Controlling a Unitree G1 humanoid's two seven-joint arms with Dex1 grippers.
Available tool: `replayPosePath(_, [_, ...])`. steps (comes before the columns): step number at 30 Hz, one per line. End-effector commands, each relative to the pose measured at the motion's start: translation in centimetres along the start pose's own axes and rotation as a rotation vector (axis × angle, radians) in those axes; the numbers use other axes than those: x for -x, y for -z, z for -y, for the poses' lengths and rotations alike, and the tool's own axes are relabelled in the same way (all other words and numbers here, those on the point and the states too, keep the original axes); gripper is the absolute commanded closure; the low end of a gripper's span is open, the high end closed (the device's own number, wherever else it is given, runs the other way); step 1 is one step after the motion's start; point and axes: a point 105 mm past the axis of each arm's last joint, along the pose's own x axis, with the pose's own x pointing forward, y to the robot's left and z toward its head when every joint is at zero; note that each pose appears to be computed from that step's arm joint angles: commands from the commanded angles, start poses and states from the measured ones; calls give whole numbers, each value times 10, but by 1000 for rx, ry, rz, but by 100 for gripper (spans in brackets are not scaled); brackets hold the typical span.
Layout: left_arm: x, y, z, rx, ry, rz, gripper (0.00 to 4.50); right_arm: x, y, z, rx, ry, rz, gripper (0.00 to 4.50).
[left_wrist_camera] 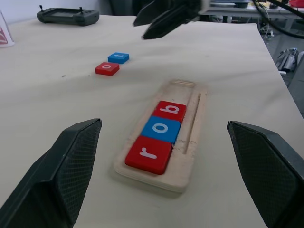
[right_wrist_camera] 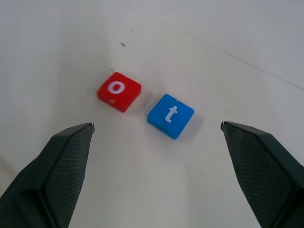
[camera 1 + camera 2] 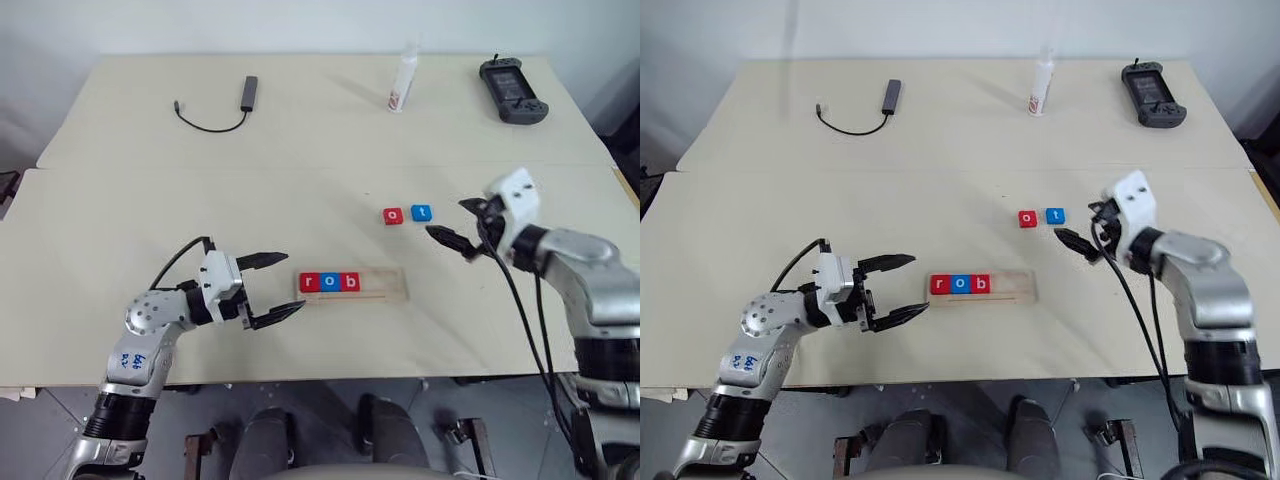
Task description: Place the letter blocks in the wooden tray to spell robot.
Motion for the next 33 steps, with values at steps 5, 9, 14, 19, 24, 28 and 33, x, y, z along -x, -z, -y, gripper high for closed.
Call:
replayPosePath(5, [1, -12, 3, -2, -20, 35, 0, -16, -22, -13, -25, -45, -18, 2])
replayPosePath(9, [2, -12, 3, -11, -33, 25, 0, -16, -26, -15, -15, -58, -13, 2])
replayPosePath(14, [4, -11, 5, -12, -41, 17, 0, -27, -25, -32, -16, -95, -44, 2])
replayPosePath(19, [4, -10, 4, -20, -43, 13, 0, -42, -24, -43, -41, -85, -54, 2])
replayPosePath(24, [5, -12, 4, -29, -42, 12, 0, -65, -18, -38, -73, 43, -88, 2])
replayPosePath(28, [7, -13, 4, -36, -49, 9, 0, -70, -16, -39, -110, 72, -108, 2])
replayPosePath(33, [9, -13, 5, -40, -57, 7, 0, -72, -12, -55, -156, 26, -140, 19])
